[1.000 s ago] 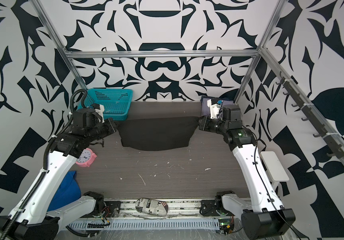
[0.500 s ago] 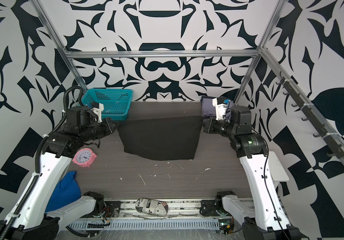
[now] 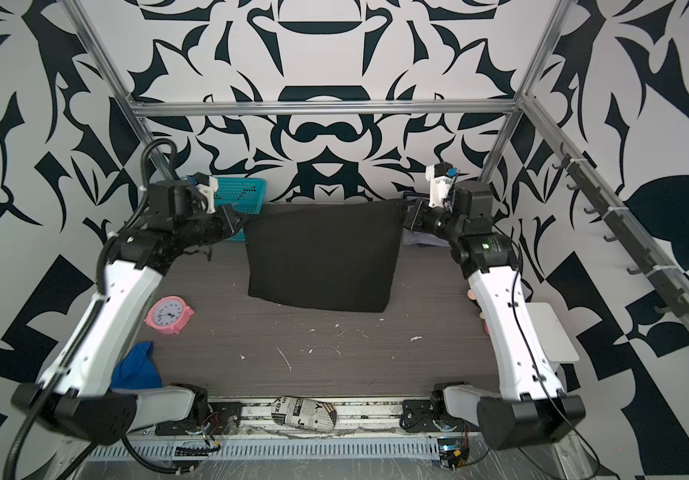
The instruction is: Fold and stack the skirts
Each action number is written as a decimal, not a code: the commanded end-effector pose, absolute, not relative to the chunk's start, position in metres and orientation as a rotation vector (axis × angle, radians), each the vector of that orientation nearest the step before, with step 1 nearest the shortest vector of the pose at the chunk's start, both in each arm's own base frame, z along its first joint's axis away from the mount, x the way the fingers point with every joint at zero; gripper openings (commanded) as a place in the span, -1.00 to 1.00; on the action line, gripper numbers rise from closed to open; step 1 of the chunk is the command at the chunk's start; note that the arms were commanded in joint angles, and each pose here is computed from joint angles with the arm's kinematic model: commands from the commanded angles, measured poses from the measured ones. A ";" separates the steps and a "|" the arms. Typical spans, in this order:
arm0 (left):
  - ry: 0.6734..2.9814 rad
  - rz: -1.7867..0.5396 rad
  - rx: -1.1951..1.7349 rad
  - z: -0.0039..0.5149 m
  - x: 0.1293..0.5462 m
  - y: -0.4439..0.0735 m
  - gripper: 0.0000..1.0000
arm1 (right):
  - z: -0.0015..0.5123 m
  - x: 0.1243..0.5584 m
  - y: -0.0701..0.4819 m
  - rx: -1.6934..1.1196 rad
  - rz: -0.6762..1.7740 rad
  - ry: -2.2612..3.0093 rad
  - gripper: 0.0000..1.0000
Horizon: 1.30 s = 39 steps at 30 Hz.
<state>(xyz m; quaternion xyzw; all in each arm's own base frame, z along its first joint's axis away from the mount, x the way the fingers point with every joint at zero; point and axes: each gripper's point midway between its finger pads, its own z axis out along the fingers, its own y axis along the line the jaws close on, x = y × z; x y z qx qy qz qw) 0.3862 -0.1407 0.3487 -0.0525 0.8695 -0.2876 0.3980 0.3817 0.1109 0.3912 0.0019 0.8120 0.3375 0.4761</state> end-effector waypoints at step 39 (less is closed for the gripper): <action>2.229 -0.776 -0.314 0.165 0.251 -0.102 0.49 | 0.231 0.233 0.143 0.000 1.129 2.194 0.40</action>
